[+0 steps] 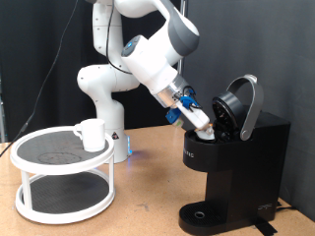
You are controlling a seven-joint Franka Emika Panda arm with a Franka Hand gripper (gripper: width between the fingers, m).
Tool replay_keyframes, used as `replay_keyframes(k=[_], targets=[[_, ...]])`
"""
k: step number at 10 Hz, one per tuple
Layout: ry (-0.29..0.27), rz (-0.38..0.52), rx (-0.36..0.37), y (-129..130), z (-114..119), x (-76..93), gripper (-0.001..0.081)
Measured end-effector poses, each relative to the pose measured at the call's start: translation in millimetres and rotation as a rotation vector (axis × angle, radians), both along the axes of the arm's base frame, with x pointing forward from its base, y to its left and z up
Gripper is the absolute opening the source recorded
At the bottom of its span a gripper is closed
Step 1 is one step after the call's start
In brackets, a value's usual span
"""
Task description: Make a cup of coffee with the keurig machine
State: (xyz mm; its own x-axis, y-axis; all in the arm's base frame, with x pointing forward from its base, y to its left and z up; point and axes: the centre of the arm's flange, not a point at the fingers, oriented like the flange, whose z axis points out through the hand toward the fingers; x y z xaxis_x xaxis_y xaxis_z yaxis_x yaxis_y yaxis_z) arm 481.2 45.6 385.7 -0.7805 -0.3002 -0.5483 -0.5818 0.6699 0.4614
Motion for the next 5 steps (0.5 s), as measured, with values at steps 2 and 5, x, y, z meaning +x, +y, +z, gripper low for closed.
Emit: replay_keyframes(k=[2, 5], targets=[[-0.010, 0.015, 0.039, -3.9, 17.6, -2.9, 0.0733], [0.019, 0.043, -0.038, -1.2, 14.7, -8.7, 0.0734]])
